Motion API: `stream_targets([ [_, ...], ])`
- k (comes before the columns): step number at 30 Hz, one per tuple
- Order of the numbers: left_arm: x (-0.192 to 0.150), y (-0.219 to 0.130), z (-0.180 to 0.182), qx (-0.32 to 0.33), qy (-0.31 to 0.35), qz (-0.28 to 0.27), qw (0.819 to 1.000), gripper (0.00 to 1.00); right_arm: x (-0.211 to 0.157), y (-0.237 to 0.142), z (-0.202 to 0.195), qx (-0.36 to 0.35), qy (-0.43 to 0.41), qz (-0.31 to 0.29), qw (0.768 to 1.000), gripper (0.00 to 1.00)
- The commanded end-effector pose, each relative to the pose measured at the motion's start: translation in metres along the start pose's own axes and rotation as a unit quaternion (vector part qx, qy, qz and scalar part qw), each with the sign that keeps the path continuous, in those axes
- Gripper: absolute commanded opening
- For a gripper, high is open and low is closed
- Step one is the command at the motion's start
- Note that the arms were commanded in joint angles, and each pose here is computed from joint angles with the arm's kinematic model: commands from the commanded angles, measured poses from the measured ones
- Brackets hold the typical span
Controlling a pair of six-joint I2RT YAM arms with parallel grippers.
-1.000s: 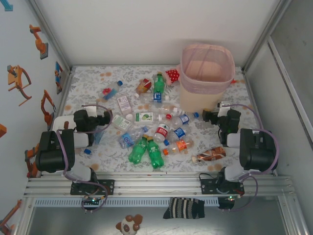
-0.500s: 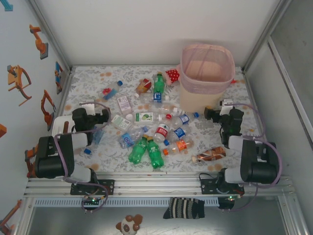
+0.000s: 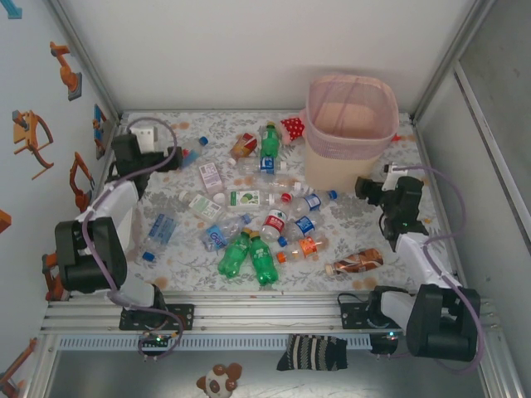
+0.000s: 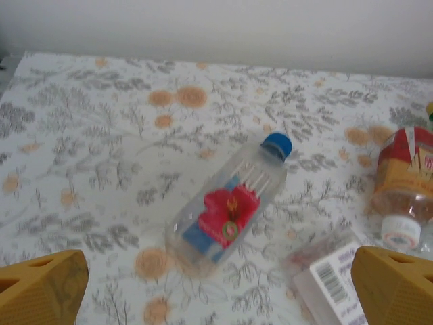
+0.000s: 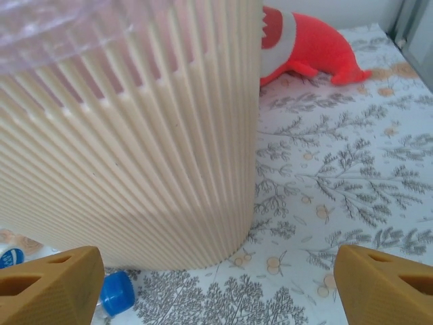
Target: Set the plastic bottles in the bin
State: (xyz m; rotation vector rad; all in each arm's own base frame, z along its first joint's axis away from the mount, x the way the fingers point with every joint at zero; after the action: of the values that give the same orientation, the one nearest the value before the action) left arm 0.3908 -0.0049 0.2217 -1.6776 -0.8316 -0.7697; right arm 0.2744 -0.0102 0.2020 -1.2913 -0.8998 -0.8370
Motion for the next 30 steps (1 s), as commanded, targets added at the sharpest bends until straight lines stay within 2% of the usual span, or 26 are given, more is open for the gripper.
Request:
stream_targets([
  [1,-0.007,0.012,0.000,-0.025,0.008,0.098,0.995,0.97,0.003,-0.009,-0.003,-0.023,0.064,0.060,0.996,0.87],
  [5,0.002,0.030,-0.002,-0.058,0.040,0.114,0.991,0.92,0.011,-0.016,0.001,-0.010,0.085,0.082,0.993,0.87],
  [10,0.003,0.052,0.000,-0.067,0.076,0.126,0.987,0.91,0.017,-0.025,0.005,0.004,0.088,0.092,0.992,0.86],
  [21,-0.018,0.097,0.000,-0.087,0.118,0.193,0.970,0.89,0.011,-0.040,0.001,-0.036,0.084,0.113,0.989,0.84],
  [30,-0.032,0.115,-0.007,-0.039,0.175,0.249,0.952,0.85,0.004,-0.039,-0.001,-0.051,0.097,0.127,0.986,0.84],
])
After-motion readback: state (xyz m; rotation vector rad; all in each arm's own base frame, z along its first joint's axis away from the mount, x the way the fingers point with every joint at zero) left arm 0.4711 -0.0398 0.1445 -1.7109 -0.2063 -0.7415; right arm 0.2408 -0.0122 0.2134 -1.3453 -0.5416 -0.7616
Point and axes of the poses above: each hand's point on the last joint's axis, 136 mm out from that joint toward the fingers, its own y axis out along the fingers, its own z axis along the line the jaws close on, x = y × z, the point moved 9 cm from there along -y, back along the fingers, and after that the axes turned 8 degrees about -y, right-handed, at the moved point
